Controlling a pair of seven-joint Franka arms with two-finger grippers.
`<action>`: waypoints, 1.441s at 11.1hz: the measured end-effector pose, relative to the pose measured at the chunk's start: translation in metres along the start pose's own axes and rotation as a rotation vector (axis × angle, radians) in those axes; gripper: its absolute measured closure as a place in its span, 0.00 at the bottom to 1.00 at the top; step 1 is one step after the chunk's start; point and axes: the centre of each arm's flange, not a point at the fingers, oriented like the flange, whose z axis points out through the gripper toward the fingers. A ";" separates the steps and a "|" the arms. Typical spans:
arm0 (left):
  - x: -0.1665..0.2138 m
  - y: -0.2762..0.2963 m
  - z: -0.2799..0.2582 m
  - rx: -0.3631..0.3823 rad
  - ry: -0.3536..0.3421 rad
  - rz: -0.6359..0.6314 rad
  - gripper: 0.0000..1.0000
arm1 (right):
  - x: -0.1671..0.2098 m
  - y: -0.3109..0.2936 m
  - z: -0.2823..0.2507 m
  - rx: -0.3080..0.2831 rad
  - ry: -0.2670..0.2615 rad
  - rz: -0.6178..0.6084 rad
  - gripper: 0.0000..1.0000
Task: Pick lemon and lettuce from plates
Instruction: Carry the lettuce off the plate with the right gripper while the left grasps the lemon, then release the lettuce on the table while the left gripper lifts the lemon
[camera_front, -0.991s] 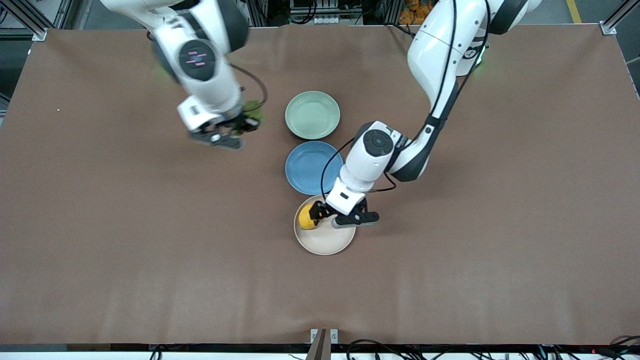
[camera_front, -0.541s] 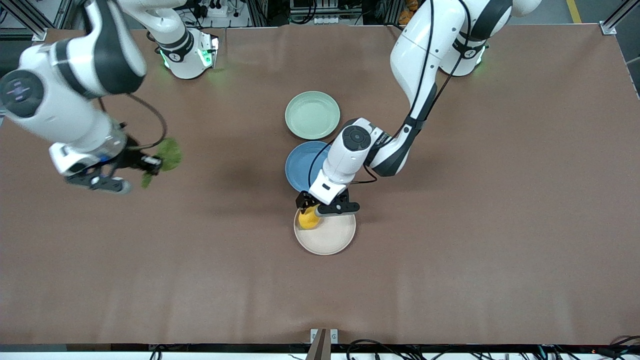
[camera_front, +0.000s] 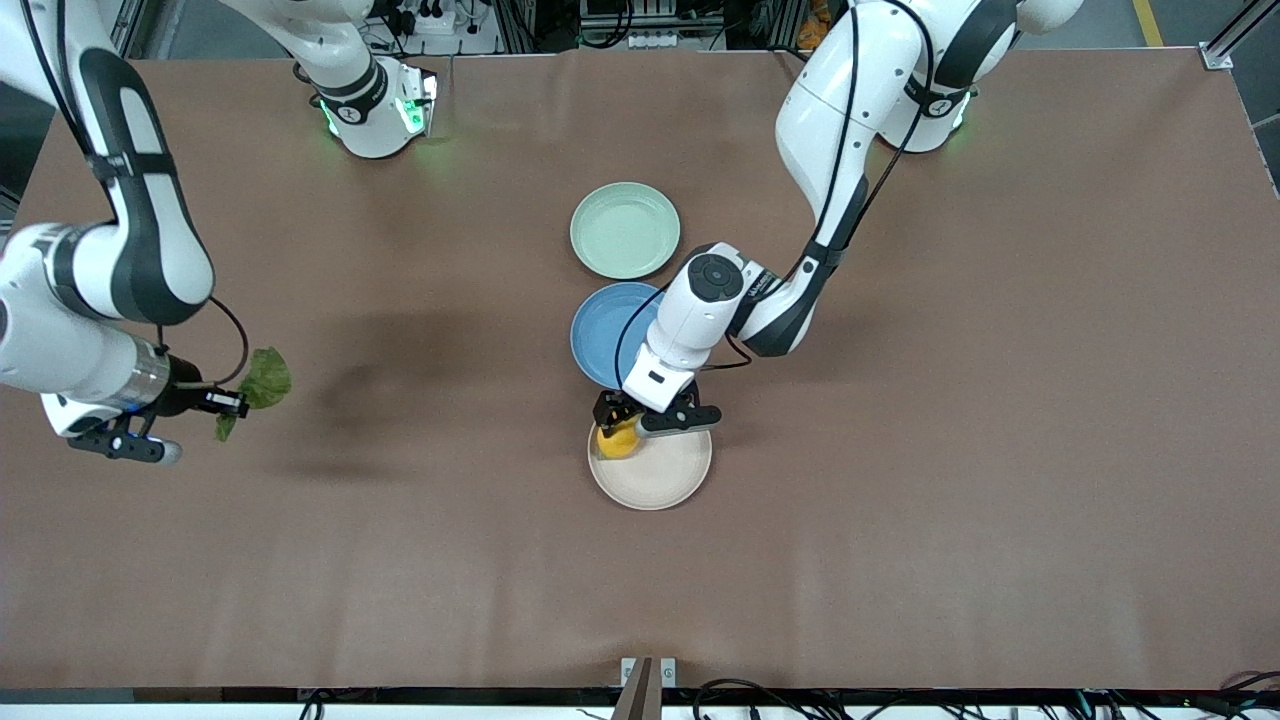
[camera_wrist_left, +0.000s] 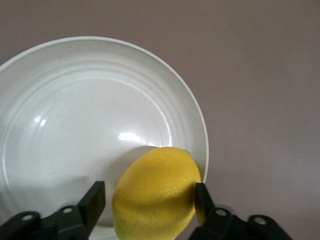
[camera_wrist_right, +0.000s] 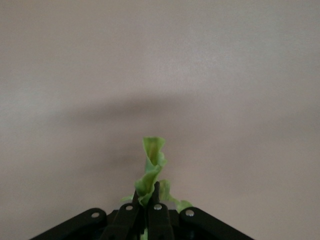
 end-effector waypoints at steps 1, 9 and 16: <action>0.001 0.003 -0.002 -0.009 0.005 -0.010 0.33 | 0.005 0.000 0.020 0.004 0.011 0.001 0.96; 0.045 0.004 -0.042 0.082 -0.044 -0.035 0.35 | 0.016 0.022 0.121 0.006 0.050 0.040 0.69; 0.127 -0.078 -0.163 0.394 -0.353 0.033 0.35 | 0.005 0.013 -0.035 -0.003 0.049 0.025 0.00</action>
